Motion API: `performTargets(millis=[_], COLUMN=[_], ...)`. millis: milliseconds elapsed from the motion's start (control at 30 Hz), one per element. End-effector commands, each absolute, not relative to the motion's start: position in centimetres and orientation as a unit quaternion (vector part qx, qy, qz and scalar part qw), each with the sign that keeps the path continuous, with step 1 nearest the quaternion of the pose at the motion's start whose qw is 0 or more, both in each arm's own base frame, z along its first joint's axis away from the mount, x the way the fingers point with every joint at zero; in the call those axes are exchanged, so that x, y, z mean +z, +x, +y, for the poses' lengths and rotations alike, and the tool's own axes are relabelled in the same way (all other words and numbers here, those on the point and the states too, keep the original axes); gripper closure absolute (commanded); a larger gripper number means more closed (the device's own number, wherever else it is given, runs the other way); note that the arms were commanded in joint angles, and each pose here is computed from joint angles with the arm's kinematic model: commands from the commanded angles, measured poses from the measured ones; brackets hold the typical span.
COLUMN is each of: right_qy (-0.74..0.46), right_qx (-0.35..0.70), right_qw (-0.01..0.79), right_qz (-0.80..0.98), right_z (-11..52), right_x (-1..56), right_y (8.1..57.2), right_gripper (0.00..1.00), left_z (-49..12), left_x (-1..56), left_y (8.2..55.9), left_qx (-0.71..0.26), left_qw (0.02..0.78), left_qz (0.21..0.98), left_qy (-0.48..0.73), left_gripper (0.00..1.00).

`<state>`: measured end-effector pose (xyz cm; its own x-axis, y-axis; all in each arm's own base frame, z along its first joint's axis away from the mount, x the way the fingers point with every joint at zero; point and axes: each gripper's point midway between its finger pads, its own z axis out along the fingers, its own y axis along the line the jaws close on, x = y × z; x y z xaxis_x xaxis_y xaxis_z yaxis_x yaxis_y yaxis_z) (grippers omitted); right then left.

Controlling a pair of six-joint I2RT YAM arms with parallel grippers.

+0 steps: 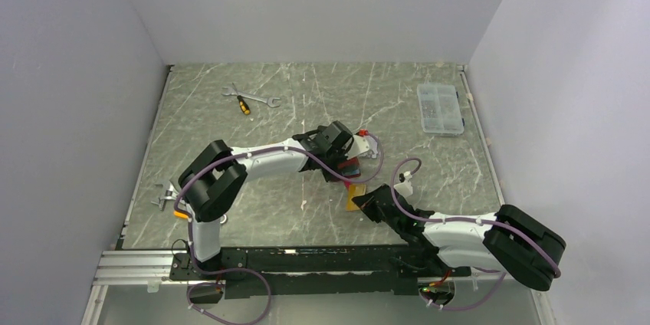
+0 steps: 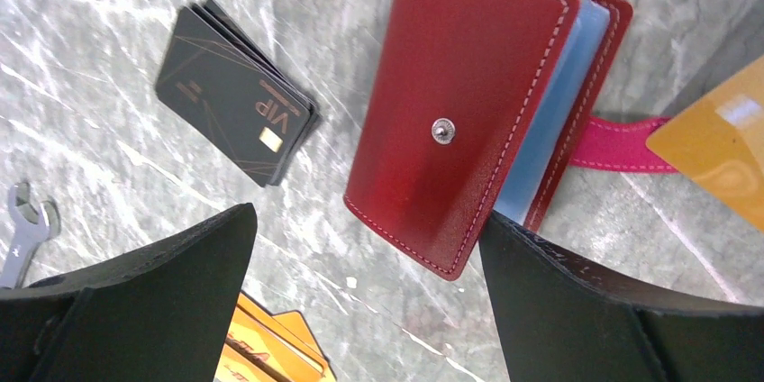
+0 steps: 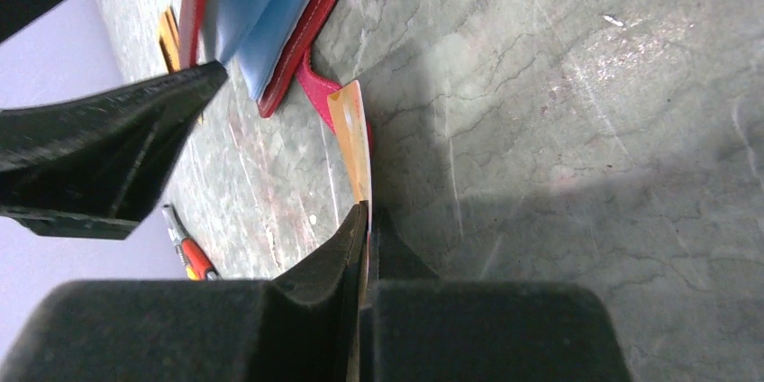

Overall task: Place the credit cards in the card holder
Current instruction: Open the card holder at the center of the board.

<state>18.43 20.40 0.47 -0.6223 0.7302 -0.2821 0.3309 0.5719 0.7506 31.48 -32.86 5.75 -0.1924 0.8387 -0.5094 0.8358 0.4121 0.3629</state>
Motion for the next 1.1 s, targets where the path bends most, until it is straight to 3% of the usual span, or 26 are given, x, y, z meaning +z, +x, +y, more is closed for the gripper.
performTargets(millis=[0, 600, 800, 1067], right_qy=[0.281, 0.283, 0.281, 0.281], right_qx=[0.147, 0.146, 0.147, 0.149], right_qw=[0.226, 0.227, 0.226, 0.225], right_qz=[0.921, 0.921, 0.921, 0.921], right_z=[12.9, 12.8, 12.9, 13.0], right_x=[-7.6, -7.6, -7.6, -7.5], right_y=[11.9, 11.9, 11.9, 11.9], right_gripper=[1.00, 1.00, 1.00, 1.00], left_z=[-34.2, -35.1, -34.2, -34.8], left_x=[8.3, 8.0, 8.3, 8.0], left_y=[34.1, 35.6, 36.9, 36.7], left_qx=[0.008, -0.004, -0.038, -0.075], left_qw=[0.374, 0.372, 0.352, 0.336], left_qz=[0.765, 0.774, 0.799, 0.805], left_qy=[0.523, 0.513, 0.485, 0.484], left_gripper=[0.01, 0.01, 0.16, 0.24])
